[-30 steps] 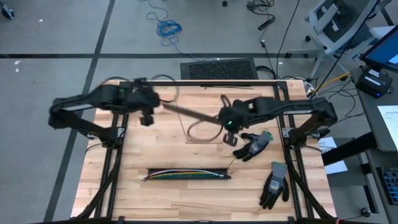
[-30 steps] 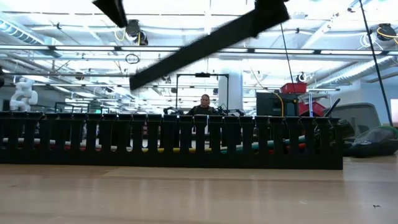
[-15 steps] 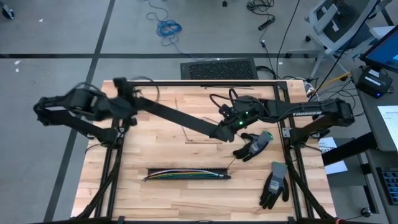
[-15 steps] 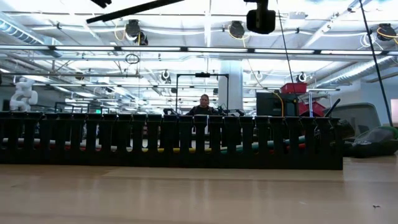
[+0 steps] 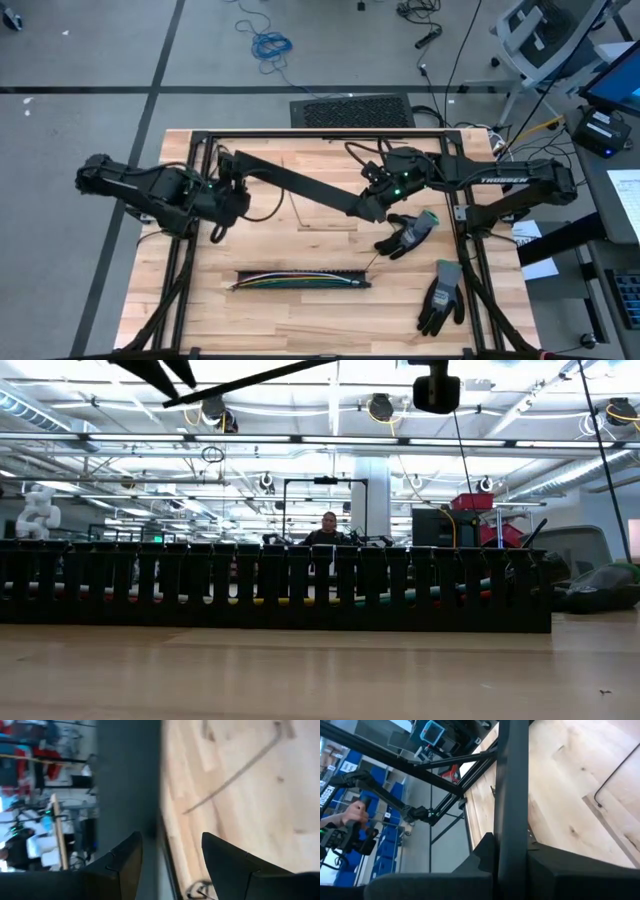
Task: Ziptie cables
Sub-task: Close the black cable duct
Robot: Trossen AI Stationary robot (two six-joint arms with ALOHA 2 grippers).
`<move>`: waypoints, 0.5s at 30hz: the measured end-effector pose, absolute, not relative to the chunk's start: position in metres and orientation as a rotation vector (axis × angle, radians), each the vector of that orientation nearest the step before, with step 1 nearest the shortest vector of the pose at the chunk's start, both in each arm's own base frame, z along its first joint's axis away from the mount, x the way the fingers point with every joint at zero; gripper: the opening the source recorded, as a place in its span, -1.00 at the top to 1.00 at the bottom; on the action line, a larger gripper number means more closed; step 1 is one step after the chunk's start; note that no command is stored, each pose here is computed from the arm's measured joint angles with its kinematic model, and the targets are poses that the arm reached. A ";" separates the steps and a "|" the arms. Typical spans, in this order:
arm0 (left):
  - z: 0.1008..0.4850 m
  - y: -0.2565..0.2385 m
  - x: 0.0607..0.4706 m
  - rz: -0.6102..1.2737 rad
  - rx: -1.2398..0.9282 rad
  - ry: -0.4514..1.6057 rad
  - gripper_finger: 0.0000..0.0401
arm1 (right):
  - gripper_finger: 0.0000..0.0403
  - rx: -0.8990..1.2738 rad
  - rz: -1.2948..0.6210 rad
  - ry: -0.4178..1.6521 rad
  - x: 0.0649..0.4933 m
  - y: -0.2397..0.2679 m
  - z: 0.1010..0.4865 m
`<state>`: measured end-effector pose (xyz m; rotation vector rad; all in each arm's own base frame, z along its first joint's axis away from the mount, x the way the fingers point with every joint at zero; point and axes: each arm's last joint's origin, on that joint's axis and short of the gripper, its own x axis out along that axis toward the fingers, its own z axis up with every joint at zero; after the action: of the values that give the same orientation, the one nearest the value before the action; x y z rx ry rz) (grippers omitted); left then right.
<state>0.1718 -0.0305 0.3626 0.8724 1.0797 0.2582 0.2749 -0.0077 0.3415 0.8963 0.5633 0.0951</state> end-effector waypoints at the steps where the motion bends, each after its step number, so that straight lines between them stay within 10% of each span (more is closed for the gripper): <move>1: 0.363 -0.030 0.173 0.277 0.874 1.065 0.00 | 1.00 0.893 0.097 0.564 0.275 -0.008 0.341; 15: 0.362 -0.033 0.184 0.204 0.919 1.047 0.00 | 1.00 0.875 0.158 0.595 0.274 -0.006 0.340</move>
<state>0.1838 -0.0329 0.3623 0.9191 1.0471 0.2038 0.2741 -0.0061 0.3405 0.8750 0.5950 0.1579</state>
